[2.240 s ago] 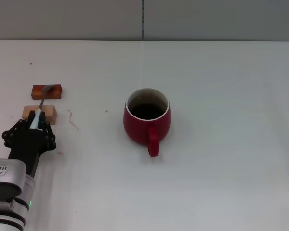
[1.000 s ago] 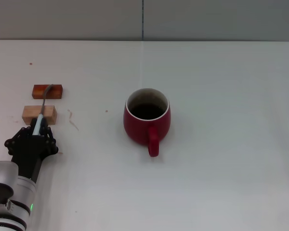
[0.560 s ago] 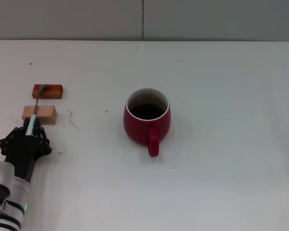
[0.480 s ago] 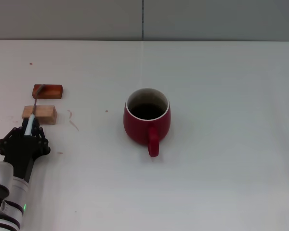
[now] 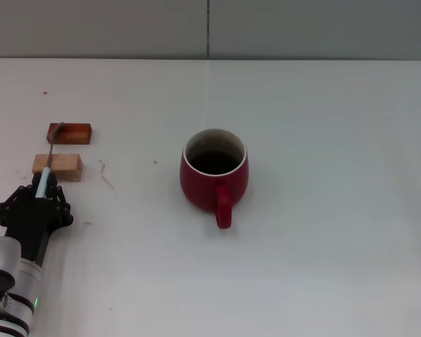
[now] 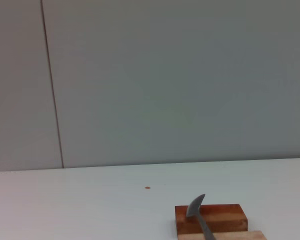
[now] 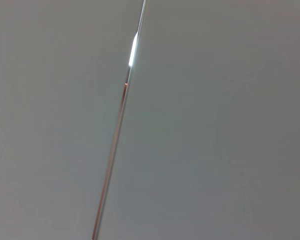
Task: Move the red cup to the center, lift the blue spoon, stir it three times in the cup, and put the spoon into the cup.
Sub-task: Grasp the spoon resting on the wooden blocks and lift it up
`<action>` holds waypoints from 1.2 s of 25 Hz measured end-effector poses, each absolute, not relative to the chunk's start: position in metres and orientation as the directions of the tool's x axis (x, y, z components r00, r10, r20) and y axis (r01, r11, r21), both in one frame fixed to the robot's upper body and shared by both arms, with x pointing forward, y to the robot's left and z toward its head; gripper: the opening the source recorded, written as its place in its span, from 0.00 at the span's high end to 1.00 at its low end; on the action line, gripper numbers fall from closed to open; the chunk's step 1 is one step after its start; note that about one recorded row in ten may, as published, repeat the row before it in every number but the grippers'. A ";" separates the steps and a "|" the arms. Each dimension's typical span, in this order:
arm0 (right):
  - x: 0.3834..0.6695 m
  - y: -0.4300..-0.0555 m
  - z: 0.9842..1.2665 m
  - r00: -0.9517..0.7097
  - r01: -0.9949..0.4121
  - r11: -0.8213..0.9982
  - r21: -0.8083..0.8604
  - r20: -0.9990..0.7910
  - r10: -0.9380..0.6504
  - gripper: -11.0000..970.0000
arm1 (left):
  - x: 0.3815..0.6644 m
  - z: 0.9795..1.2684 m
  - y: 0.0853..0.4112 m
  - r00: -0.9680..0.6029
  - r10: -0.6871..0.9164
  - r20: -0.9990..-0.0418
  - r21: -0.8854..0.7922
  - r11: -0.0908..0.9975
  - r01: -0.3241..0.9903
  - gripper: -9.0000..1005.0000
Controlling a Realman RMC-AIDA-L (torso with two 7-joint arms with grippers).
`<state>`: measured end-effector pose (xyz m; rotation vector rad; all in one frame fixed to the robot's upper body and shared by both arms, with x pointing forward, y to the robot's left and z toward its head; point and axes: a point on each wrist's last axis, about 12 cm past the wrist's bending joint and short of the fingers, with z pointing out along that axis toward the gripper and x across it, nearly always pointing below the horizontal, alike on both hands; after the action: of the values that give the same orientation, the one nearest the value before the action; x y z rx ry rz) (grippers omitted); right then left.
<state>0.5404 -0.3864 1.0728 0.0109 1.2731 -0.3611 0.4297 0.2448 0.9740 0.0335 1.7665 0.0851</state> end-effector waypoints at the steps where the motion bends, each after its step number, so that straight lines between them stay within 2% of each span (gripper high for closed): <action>1: 0.540 -0.386 1.073 0.245 0.270 0.944 -0.190 -0.934 -0.259 0.33 | 0.430 0.974 0.245 -0.195 0.076 -0.978 0.082 0.996 -0.023 0.83; 11: 0.541 -0.386 1.073 0.246 0.270 0.944 -0.190 -0.934 -0.258 0.33 | 0.431 0.976 0.242 -0.186 0.111 -0.976 0.116 0.993 -0.017 0.83; 21: 0.541 -0.386 1.073 0.246 0.270 0.944 -0.189 -0.935 -0.257 0.33 | 0.433 0.977 0.240 -0.174 0.015 -0.985 0.017 1.000 -0.010 0.84; 30: 0.540 -0.386 1.072 0.245 0.270 0.944 -0.188 -0.935 -0.256 0.33 | 0.430 0.975 0.245 -0.179 0.109 -0.978 0.111 0.994 0.000 0.84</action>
<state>0.5405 -0.3856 1.0725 0.0119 1.2736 -0.3590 0.4300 0.2450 0.9753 0.0811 1.7490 0.0980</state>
